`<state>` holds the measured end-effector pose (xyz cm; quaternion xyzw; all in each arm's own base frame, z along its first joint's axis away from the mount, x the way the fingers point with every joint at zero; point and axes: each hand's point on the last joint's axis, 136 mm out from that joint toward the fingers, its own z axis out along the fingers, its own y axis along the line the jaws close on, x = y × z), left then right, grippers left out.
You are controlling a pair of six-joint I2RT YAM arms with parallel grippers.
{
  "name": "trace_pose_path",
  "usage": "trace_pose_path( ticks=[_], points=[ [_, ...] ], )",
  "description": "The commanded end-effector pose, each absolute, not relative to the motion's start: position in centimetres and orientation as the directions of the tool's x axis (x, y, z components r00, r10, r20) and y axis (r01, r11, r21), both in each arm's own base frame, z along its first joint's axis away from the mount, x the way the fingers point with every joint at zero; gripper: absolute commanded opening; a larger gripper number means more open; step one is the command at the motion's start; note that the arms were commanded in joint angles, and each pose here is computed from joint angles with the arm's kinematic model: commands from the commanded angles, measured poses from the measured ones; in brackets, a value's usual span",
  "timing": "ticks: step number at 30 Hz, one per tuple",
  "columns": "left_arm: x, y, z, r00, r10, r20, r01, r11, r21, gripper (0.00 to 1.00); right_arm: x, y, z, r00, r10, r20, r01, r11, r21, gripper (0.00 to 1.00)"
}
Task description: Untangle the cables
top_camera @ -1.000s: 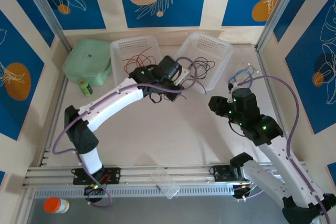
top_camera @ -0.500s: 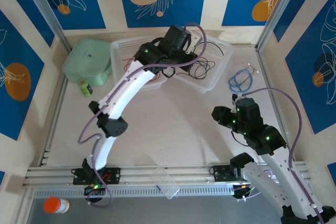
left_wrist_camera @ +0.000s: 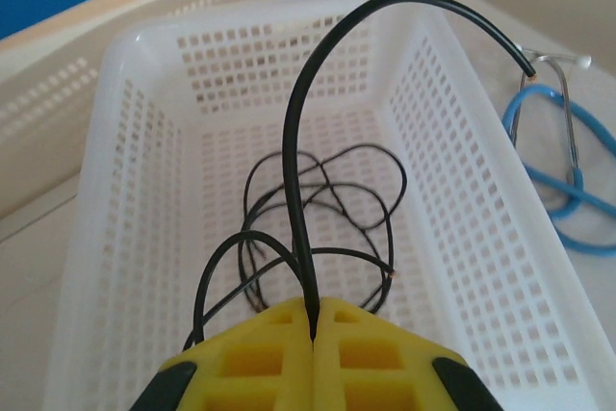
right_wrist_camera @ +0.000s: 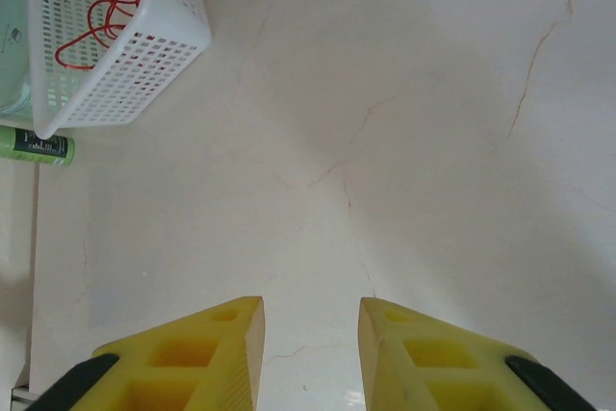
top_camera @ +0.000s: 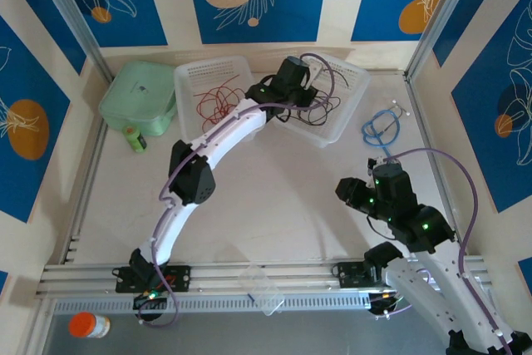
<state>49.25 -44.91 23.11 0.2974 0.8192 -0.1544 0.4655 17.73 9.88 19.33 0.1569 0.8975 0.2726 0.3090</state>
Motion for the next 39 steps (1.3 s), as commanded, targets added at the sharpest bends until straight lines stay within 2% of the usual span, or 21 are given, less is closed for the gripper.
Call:
trace_pose_path(
  ticks=[1, 8, 12, 16, 17, 19, 24, 26, 27, 31, 33, 36, 39],
  points=[
    [51.0, -46.6, 22.0, -0.337, 0.303, -0.891, 0.628, 0.778, 0.026, 0.01, 17.1, 10.2, 18.4, -0.781, 0.45, -0.433, 0.127, 0.793, 0.595, 0.31],
    [52.0, -47.2, 15.3, -0.396, 0.349, -0.849, 0.629, 0.777, 0.026, 0.01, 17.1, 10.3, 18.5, -0.782, 0.448, -0.434, 0.123, 0.793, 0.597, 0.31],
    [52.2, -47.2, 13.0, -0.421, 0.362, -0.832, 0.625, 0.78, 0.023, 0.06, 17.1, 10.2, 18.4, -0.782, 0.448, -0.433, 0.128, 0.795, 0.593, 0.31],
    [52.1, -47.3, 12.3, -0.437, 0.363, -0.823, 0.629, 0.778, 0.009, 0.35, 17.0, 10.1, 18.4, -0.782, 0.448, -0.434, 0.128, 0.797, 0.59, 0.32],
    [52.0, -47.3, 12.5, -0.436, 0.358, -0.826, 0.63, 0.776, 0.004, 0.45, 17.0, 10.1, 18.4, -0.782, 0.446, -0.436, 0.128, 0.799, 0.588, 0.32],
    [51.9, -47.4, 13.7, -0.428, 0.345, -0.836, 0.635, 0.773, -0.006, 0.59, 17.1, 10.0, 18.6, -0.78, 0.442, -0.443, 0.124, 0.803, 0.583, 0.33],
    [51.6, -47.6, 19.5, -0.361, 0.291, -0.886, 0.649, 0.76, -0.015, 0.82, 17.2, 9.2, 19.4, -0.763, 0.428, -0.485, 0.117, 0.829, 0.548, 0.38],
    [51.3, -47.2, 23.5, -0.313, 0.257, -0.914, 0.653, 0.757, -0.01, 0.97, 17.4, 8.6, 20.2, -0.749, 0.412, -0.519, 0.105, 0.847, 0.52, 0.4],
    [51.0, -47.0, 25.4, -0.288, 0.244, -0.926, 0.655, 0.755, -0.005, 1.0, 17.6, 8.4, 20.6, -0.743, 0.399, -0.538, 0.094, 0.857, 0.507, 0.4],
    [49.2, -45.1, 34.5, -0.165, 0.186, -0.969, 0.654, 0.756, 0.033, 1.0, 18.8, 7.0, 23.3, -0.689, 0.348, -0.636, 0.055, 0.9, 0.433, 0.46],
    [47.9, -43.3, 39.1, -0.098, 0.16, -0.982, 0.641, 0.765, 0.06, 1.0, 19.7, 6.3, 24.8, -0.649, 0.319, -0.691, 0.034, 0.919, 0.393, 0.55],
    [45.0, -39.3, 45.1, -0.006, 0.146, -0.989, 0.592, 0.798, 0.115, 1.0, 21.5, 4.4, 26.9, -0.56, 0.305, -0.771, 0.063, 0.943, 0.327, 0.76],
    [41.5, -33.6, 48.8, 0.064, 0.161, -0.985, 0.498, 0.85, 0.171, 1.0, 23.7, 4.1, 28.0, -0.48, 0.218, -0.85, 0.001, 0.969, 0.248, 0.87]
  ],
)
